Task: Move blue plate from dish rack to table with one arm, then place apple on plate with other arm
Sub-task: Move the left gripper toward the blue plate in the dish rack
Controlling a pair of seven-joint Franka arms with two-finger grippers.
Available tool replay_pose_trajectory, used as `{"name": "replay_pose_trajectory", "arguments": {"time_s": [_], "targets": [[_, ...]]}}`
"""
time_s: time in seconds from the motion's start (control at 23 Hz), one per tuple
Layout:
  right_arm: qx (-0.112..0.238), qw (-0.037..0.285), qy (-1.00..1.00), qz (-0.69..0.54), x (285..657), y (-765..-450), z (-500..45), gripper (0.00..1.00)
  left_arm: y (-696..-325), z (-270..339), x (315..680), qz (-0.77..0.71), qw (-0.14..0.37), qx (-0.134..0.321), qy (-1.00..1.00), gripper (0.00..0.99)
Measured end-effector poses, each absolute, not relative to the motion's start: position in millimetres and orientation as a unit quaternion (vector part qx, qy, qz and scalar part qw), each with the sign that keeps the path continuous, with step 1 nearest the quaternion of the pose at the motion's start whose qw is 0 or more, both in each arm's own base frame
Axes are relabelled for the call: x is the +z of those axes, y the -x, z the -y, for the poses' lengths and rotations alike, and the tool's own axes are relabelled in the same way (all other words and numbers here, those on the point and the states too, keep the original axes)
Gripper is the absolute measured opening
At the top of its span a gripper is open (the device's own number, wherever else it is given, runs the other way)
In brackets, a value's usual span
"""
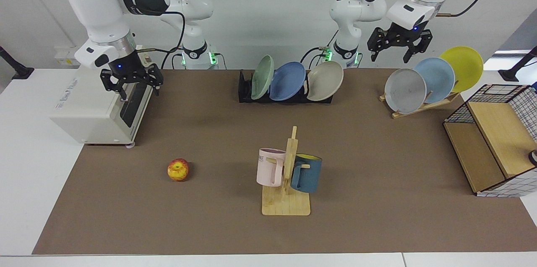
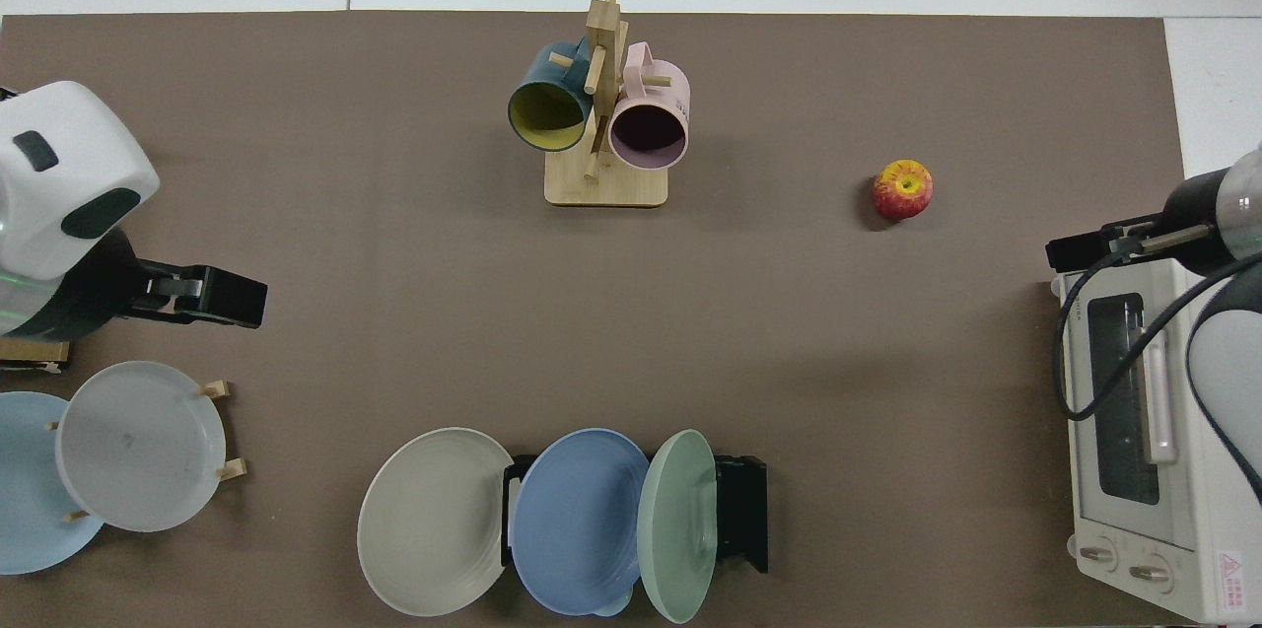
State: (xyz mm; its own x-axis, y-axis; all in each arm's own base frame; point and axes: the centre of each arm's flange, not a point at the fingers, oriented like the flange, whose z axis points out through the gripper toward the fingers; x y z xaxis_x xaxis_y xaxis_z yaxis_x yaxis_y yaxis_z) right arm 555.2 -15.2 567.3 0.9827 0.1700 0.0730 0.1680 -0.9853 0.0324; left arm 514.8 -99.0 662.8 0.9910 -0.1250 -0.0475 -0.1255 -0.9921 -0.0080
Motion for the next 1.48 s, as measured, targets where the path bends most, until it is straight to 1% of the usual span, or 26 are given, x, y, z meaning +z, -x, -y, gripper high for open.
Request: {"name": "replay_pose_trajectory", "arguments": {"time_s": [0.91,1.13,1.48], "targets": [[0.038,0.013,-0.996,-0.085,567.3,-555.2,15.2,1.00,-510.8,107.6,663.0,-0.070,0.006,0.025,0.997,0.991],[0.038,0.013,-0.996,-0.085,567.3,-555.2,15.1,1.00,-493.4,123.1,651.4,-0.083,0.002,0.037,0.996,0.991],[0.038,0.013,-0.996,-0.081,567.3,-555.1,19.0,1.00,-453.7,143.5,630.3,-0.093,-0.042,0.033,0.994,0.991]]}}
